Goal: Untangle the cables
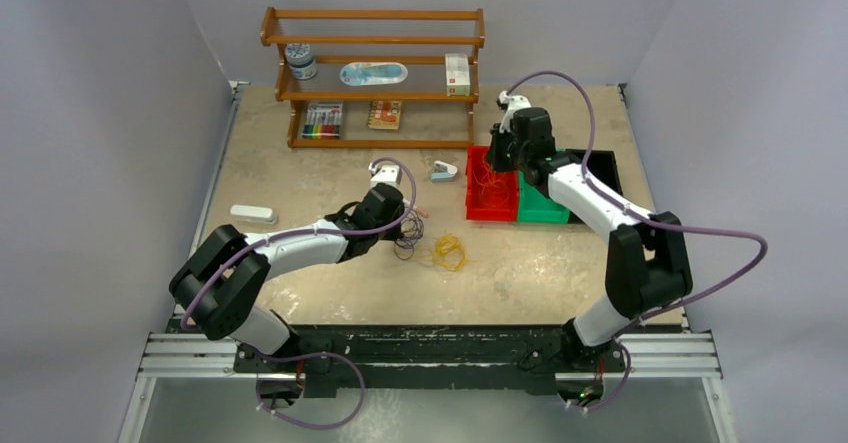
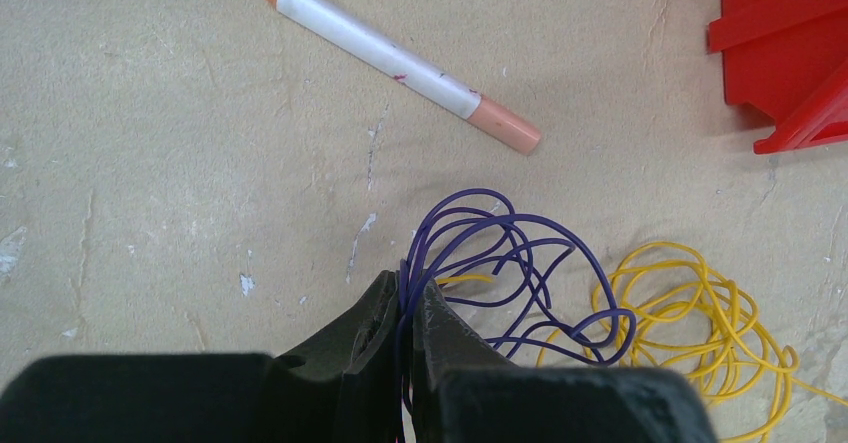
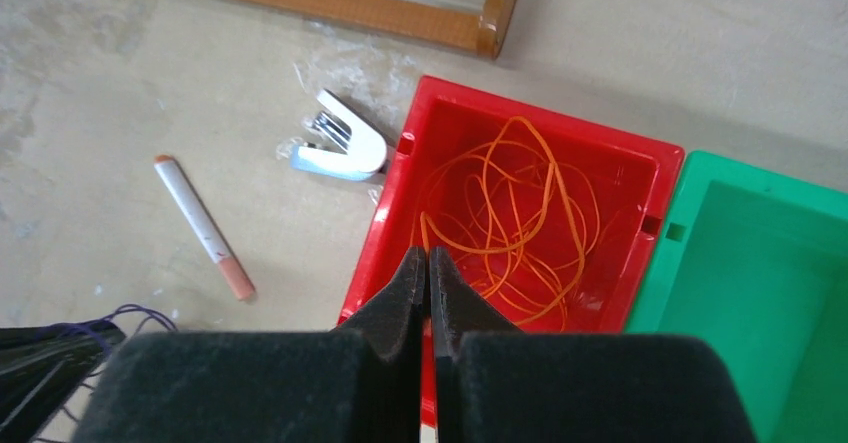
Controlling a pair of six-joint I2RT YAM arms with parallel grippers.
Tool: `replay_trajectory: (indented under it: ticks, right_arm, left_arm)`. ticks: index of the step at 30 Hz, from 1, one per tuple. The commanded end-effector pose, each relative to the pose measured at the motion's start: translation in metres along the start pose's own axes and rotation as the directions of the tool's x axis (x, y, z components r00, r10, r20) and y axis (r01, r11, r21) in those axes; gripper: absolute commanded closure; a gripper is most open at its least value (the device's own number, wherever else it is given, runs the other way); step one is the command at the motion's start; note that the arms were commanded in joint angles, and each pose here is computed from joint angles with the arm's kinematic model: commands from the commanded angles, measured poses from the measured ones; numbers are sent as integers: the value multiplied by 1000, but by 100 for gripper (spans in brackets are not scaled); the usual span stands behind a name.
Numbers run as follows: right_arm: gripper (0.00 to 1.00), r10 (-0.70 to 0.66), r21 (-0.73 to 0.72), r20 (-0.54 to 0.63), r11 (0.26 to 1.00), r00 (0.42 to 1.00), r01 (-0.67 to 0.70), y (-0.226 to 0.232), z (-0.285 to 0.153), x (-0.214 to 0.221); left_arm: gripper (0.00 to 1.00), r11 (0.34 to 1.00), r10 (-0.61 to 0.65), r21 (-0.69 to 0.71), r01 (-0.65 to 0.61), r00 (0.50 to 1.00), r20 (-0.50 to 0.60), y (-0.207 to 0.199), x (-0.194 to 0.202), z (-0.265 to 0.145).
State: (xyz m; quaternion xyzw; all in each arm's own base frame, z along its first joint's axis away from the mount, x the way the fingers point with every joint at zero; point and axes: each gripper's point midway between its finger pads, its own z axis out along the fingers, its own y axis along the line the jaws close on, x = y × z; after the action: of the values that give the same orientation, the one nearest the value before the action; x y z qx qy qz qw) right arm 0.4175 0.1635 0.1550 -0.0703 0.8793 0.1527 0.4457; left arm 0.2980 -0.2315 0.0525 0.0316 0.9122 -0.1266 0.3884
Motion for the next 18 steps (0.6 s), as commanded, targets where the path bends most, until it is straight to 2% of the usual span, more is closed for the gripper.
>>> replay_trajectory:
  ticks: [1, 18]
  right_arm:
    - [100, -8, 22, -41, 1000, 999, 9, -7, 12, 11]
    - [99, -22, 84, -151, 996, 988, 35, -30, 59, 63]
  left_arm:
    - [94, 1000, -4, 21, 3, 999, 52, -12, -21, -1]
    - [94, 1000, 4, 19, -5, 999, 44, -12, -20, 1]
